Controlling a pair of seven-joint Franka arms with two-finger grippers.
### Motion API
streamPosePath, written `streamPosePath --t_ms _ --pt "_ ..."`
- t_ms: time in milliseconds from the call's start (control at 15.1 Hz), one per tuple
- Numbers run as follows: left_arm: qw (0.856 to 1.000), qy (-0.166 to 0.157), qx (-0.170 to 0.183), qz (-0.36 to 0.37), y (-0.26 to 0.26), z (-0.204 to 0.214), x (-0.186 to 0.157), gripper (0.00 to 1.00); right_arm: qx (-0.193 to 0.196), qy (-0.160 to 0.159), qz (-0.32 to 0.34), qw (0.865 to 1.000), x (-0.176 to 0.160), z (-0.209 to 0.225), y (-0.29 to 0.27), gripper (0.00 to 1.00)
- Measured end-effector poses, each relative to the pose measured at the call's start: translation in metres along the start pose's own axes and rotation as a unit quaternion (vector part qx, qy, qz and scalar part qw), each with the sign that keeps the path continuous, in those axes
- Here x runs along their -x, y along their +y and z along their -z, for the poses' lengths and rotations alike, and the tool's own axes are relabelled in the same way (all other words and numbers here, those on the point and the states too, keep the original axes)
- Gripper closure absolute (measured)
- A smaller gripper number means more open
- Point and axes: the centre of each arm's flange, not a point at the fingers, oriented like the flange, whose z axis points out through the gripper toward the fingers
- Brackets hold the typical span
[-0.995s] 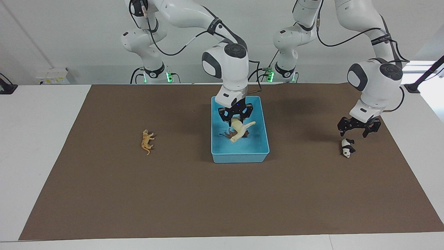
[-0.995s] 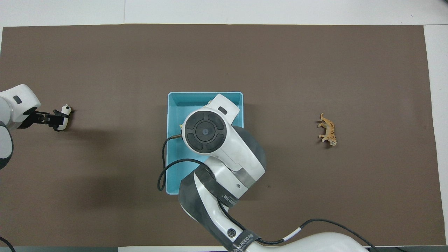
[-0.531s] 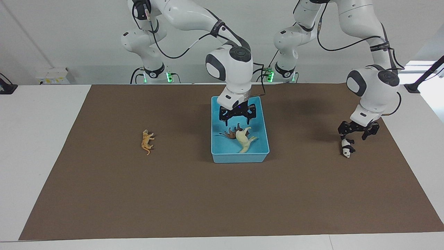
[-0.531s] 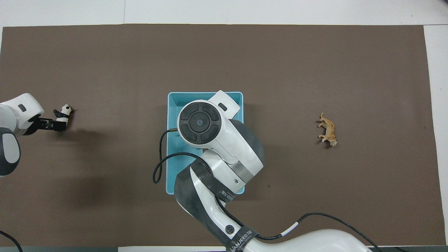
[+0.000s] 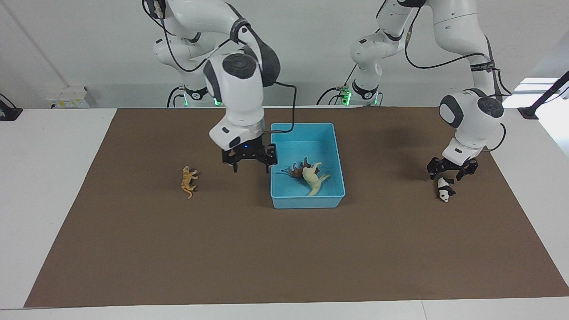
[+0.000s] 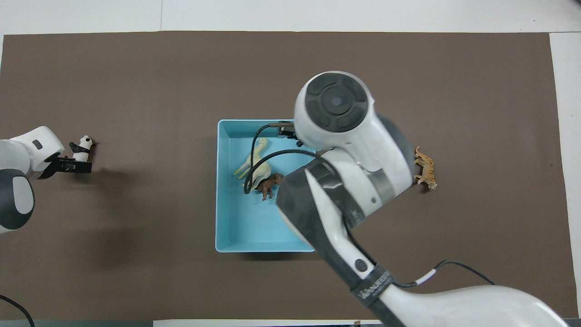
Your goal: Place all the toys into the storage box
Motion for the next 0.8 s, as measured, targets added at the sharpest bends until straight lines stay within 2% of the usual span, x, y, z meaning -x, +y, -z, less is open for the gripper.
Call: streamPosePath --t_ms 265,398,531,597,664,730,796 --pt "1.000 0.004 0.000 0.003 -0.001 -0.007 -0.001 0.02 0.013 -0.026 0.021 0.999 -0.022 -0.034 0.090 0.00" --pt "1.000 0.005 0.001 0.003 -0.001 -0.009 -0.001 0.05 0.012 -0.027 0.032 0.999 -0.023 -0.055 0.131 0.00" --pt "1.000 0.004 0.001 0.004 -0.001 -0.011 -0.001 0.23 0.010 -0.022 0.036 0.999 -0.015 -0.078 0.164 0.00" --pt "1.000 0.005 0.001 0.006 -0.001 -0.011 -0.001 0.23 0.009 -0.017 0.039 0.999 -0.006 -0.092 0.177 0.00" --pt "1.000 0.005 0.001 0.008 0.000 -0.010 -0.001 0.30 0.007 -0.010 0.040 0.999 0.004 -0.107 0.188 0.00" --pt "1.000 0.006 0.001 0.009 0.000 -0.010 -0.002 0.44 0.006 -0.004 0.040 0.999 0.017 -0.121 0.194 0.00" --pt "1.000 0.006 0.001 0.009 0.001 -0.010 -0.002 0.48 0.004 -0.001 0.041 0.999 0.031 -0.134 0.196 0.00"
